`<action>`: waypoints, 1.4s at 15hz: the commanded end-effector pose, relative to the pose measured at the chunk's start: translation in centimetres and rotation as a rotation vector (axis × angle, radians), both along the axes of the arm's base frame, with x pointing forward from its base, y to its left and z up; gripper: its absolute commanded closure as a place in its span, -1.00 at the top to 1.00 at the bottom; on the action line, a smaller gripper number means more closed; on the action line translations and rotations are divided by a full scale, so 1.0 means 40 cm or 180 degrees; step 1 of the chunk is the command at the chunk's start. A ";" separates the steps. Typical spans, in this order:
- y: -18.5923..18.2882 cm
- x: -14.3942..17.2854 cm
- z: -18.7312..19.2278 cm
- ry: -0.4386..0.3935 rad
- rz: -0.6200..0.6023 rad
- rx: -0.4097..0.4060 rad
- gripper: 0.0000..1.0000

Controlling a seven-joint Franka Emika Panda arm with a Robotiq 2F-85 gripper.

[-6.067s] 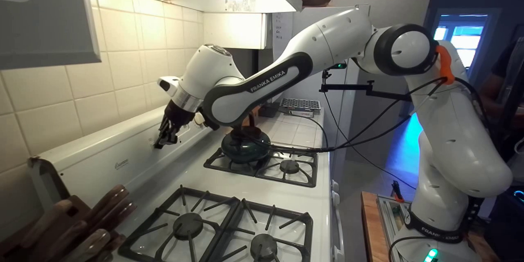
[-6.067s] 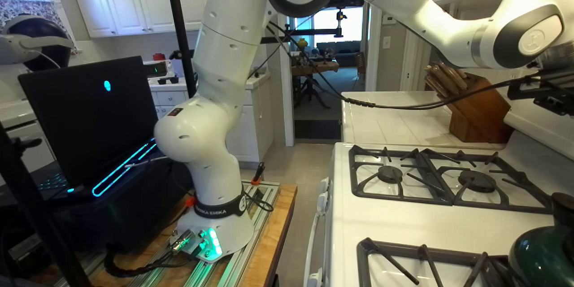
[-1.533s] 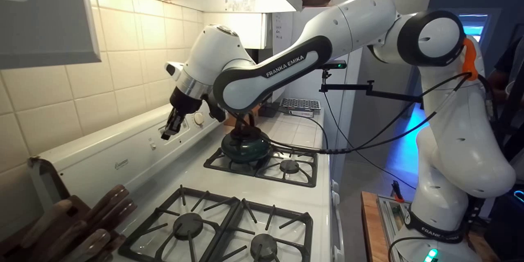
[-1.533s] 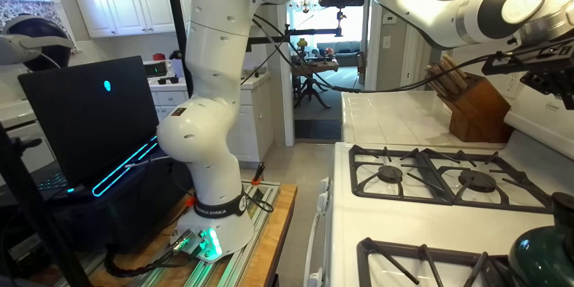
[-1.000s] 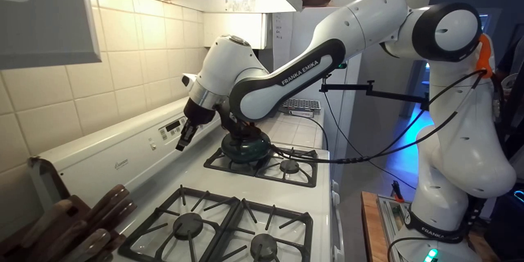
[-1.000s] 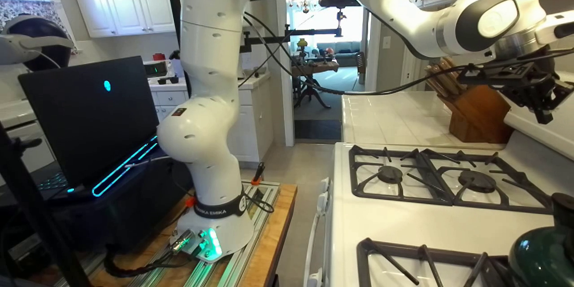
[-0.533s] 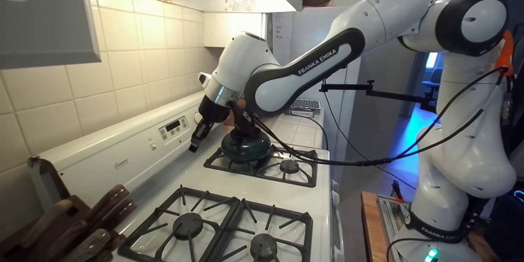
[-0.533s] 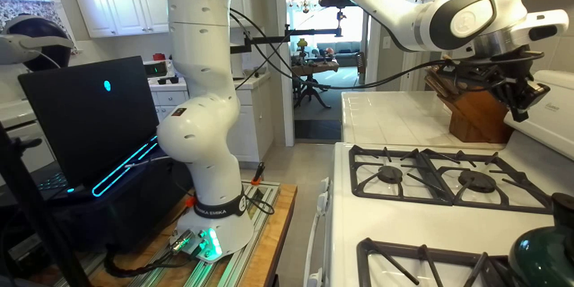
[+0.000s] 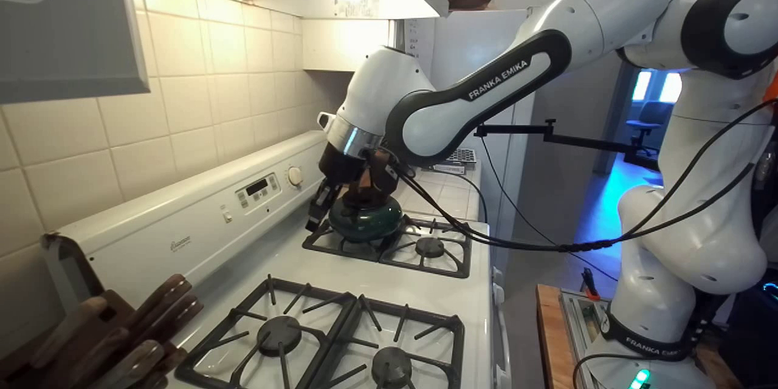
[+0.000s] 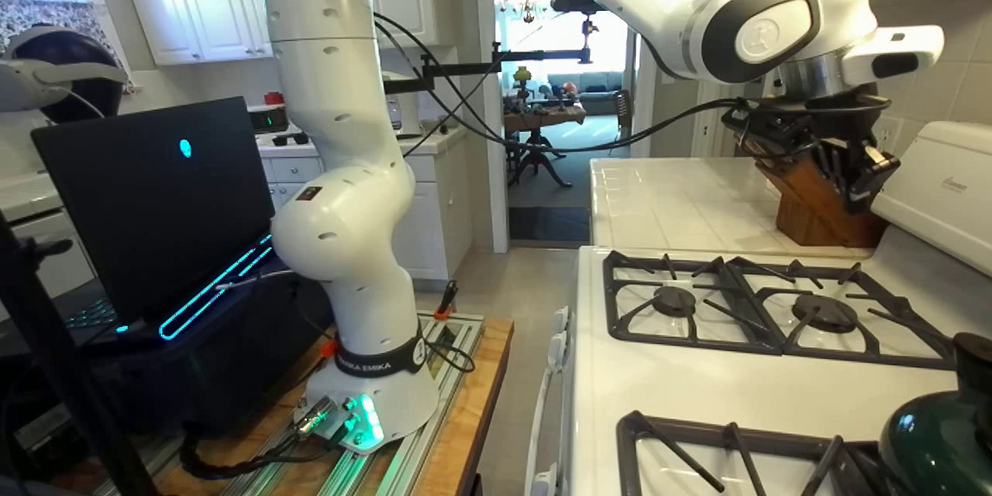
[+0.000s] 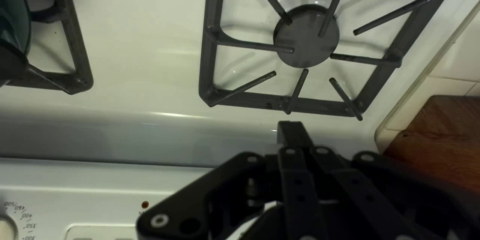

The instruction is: Press the switch on the stove

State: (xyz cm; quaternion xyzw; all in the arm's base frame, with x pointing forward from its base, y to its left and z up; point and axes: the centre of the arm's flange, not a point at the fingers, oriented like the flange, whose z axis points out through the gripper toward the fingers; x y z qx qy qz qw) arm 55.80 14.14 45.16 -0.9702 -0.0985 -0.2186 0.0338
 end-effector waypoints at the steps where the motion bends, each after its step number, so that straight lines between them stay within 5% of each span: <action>1: -0.021 -0.075 0.018 0.0192 0.0031 0.0062 -1.00; 8: -0.030 -0.140 0.039 0.0490 0.0107 0.0082 -1.00; 10: -0.033 -0.152 0.046 0.0544 0.0126 0.0044 -0.46; 13: -0.019 -0.121 0.038 0.0527 0.0064 0.0010 -0.07; 14: -0.020 -0.123 0.039 0.0530 0.0066 0.0007 -0.44; 17: -0.020 -0.122 0.036 0.0536 0.0066 0.0006 -0.07; 21: -0.020 -0.122 0.036 0.0536 0.0066 0.0006 -0.07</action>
